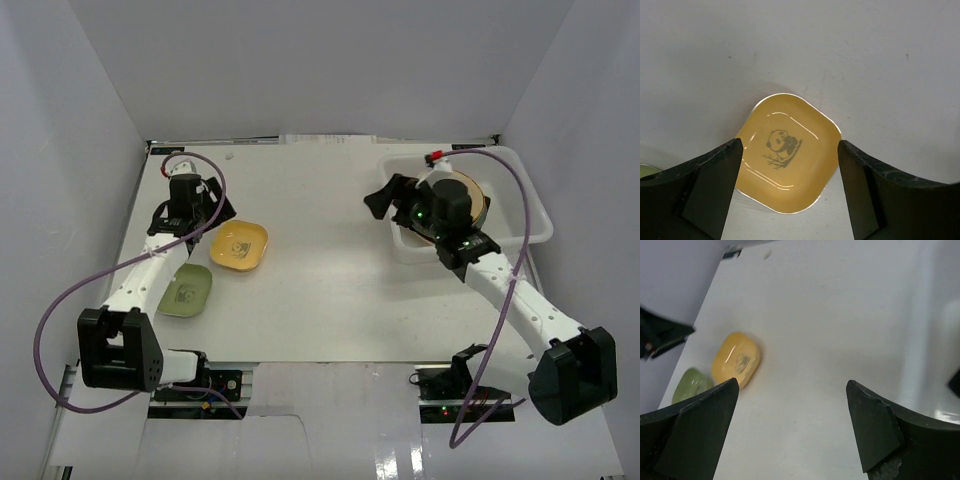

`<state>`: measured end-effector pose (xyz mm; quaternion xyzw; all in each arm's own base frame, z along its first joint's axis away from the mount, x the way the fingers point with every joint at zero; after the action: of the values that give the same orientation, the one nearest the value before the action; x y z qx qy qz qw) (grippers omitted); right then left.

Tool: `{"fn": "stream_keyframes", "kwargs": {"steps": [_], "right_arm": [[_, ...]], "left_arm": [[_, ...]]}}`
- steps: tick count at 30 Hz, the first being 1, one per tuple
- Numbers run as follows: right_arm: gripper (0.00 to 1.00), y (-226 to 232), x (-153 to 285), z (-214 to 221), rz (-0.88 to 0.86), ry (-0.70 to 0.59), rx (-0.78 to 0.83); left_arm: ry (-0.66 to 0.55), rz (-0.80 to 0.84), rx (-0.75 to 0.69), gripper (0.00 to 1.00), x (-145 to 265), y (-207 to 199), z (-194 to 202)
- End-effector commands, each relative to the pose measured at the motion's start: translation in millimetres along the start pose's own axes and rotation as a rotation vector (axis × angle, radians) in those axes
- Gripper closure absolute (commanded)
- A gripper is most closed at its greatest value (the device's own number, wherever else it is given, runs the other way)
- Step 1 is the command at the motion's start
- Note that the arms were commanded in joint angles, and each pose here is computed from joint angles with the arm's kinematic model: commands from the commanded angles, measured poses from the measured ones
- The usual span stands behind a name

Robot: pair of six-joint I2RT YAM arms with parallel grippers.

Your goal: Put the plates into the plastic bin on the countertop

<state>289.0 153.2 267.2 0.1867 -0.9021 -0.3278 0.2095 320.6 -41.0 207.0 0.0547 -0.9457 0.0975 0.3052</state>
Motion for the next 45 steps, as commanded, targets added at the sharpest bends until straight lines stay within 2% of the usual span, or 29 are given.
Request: {"fn": "stream_keyframes", "kwargs": {"steps": [1,5,7,15,20,22,26,28,30,31,33,40,45], "right_arm": [[0.06,35.1,-11.6,35.2,-0.126,0.05,0.042],[0.07,57.1,-21.7,82.8,-0.186,0.179,0.086],[0.08,67.3,-22.8,106.1,-0.217,0.233,0.108],[0.09,89.3,-26.8,166.2,-0.274,0.37,0.153],[0.1,102.1,-34.4,198.8,-0.296,0.449,0.169],[0.1,111.5,-35.2,210.3,-0.316,0.479,0.178],[0.1,123.9,-34.5,219.9,-0.34,0.492,0.202],[0.11,125.1,-35.7,222.2,-0.333,0.497,0.211],[0.11,129.8,-35.6,222.4,-0.341,0.496,0.217],[0.11,129.7,-36.0,223.7,-0.338,0.5,0.219],[0.11,132.9,-35.4,226.2,-0.345,0.504,0.22],[0.11,141.9,-30.3,228.0,-0.371,0.508,0.227],[0.11,140.5,-25.1,228.4,-0.379,0.509,0.234]], "left_arm": [[0.114,0.03,-0.091,0.13,-8.6,7.1,4.0],[0.203,0.038,-0.125,0.13,-32.8,6.9,18.4],[0.261,-0.01,-0.156,0.14,-46.5,13.8,29.0],[0.328,-0.136,-0.209,0.24,-64.0,31.9,51.2],[0.327,-0.142,-0.21,0.53,-63.9,32.7,51.6],[0.305,-0.157,-0.204,0.52,-59.5,33.7,47.6],[0.188,-0.077,-0.169,0.39,-39.3,24.5,30.9],[0.085,-0.031,-0.156,0.35,-23.2,19.1,15.0],[0.001,-0.043,-0.154,0.3,-10.4,20.2,2.0],[-0.008,-0.114,-0.159,0.27,-10.2,28.5,2.6],[0.044,-0.178,-0.188,0.22,-16.7,36.8,11.5],[0.256,-0.221,-0.247,0.2,-55.7,43.9,45.0],[0.308,-0.246,-0.249,0.23,-68.5,50.6,53.7]]}}
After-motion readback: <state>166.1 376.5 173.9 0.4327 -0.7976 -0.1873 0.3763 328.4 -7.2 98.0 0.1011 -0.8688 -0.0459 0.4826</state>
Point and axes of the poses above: each gripper's point midway between its finger pads, its own x axis back along the fingers, its own y axis along the line the jaws close on, z = x × y, the point moved 7 cm from there along x, back along the fingers, and after that the axes turned 12 degrees about -x, right-handed, at the moved point
